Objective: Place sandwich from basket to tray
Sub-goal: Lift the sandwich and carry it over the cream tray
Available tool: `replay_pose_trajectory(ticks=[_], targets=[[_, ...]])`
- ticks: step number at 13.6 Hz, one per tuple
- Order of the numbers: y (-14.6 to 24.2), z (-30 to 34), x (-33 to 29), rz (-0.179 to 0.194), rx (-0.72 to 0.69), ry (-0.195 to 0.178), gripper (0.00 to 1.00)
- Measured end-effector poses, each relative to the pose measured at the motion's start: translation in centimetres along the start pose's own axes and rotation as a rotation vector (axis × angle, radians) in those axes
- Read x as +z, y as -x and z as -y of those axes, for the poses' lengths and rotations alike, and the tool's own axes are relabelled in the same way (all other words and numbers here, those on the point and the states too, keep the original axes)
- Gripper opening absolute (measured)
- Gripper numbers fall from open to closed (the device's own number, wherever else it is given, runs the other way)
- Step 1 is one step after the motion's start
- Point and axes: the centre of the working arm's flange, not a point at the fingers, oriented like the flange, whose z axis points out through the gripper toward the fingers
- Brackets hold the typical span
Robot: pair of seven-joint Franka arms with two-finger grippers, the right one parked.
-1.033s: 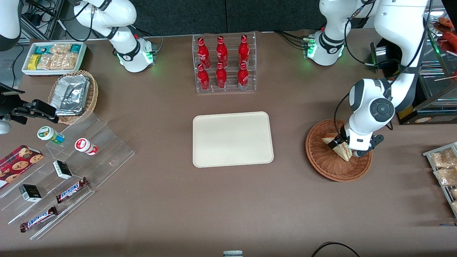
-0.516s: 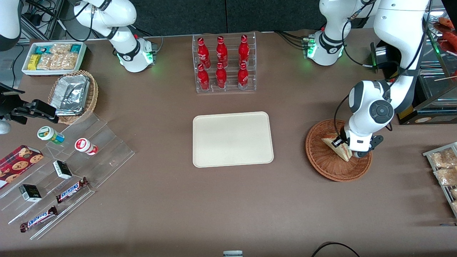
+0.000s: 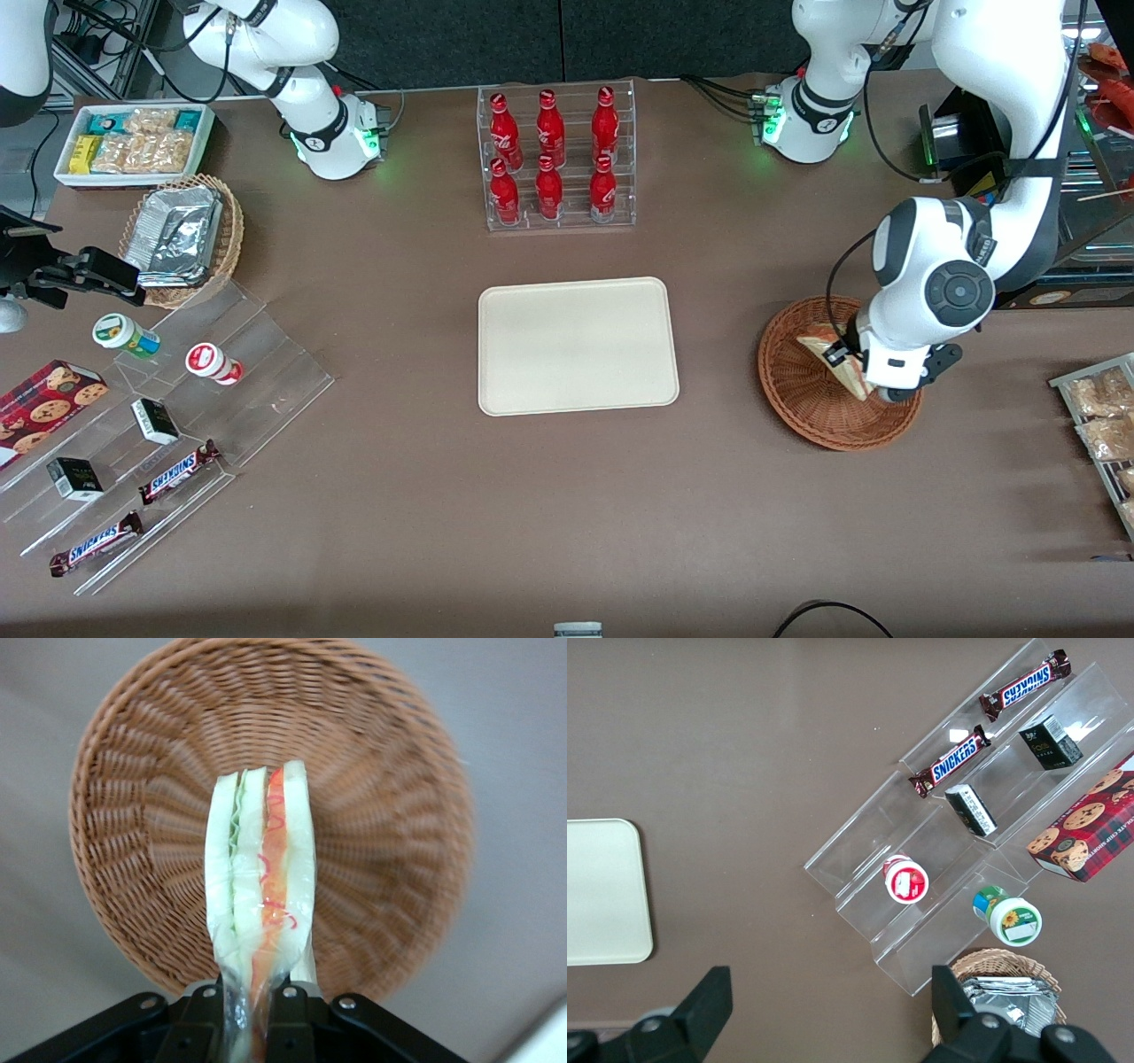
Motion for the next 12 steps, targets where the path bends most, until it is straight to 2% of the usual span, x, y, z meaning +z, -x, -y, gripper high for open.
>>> replay_pose_trajectory(ticks=[4,5,8,12], targets=[[5.1,-6.5,-3.6,-0.055,0.175,0.025,0.16],[7.0,-8.2,-3.6,-0.054,0.231,0.028,0.16],[12.9,-13.7,-2.7,-0.011,0.372,0.06,0.16],[18.1,-21.8,-0.4,-0.003,0.492,0.077,0.16]])
